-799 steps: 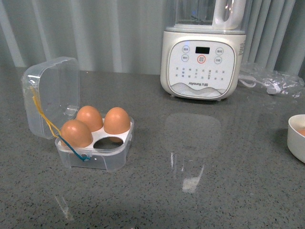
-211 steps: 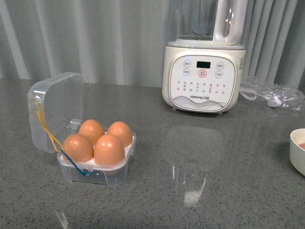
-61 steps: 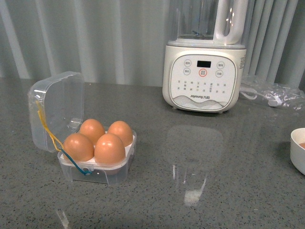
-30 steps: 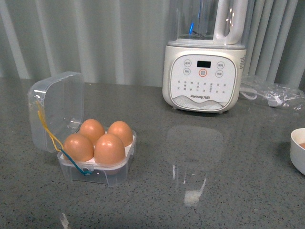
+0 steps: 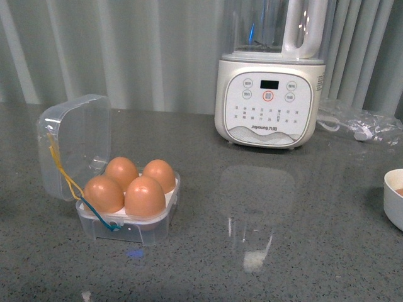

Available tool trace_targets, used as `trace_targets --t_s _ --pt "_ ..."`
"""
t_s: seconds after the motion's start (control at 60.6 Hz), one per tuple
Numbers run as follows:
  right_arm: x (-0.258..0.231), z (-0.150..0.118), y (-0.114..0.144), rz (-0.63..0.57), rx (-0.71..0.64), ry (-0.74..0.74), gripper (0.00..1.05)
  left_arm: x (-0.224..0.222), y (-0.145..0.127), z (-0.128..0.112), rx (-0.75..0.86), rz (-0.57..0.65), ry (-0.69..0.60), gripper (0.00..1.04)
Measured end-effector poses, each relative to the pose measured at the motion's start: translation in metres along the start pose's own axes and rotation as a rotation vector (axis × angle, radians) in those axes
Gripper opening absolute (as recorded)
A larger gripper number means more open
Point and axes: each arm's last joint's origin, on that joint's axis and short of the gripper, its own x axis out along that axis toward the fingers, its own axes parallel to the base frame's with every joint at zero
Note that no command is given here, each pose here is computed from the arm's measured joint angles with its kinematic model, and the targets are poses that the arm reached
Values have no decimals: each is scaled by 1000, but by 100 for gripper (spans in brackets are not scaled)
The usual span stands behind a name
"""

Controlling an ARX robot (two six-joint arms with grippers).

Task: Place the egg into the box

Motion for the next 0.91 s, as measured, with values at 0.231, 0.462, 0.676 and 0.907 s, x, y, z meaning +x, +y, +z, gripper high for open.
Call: trace_targets --t_s 0.231,0.462,0.676,0.907 --pt "0 0 0 0 0 0 98 17 -11 9 -32 -62 -4 98" --pt "0 0 0 0 0 0 98 28 -20 13 -82 -113 6 98" --pt "0 0 0 0 0 0 98 31 -36 15 -114 -164 4 98" --pt "0 0 0 0 0 0 98 28 -67 12 -114 -229 1 98"
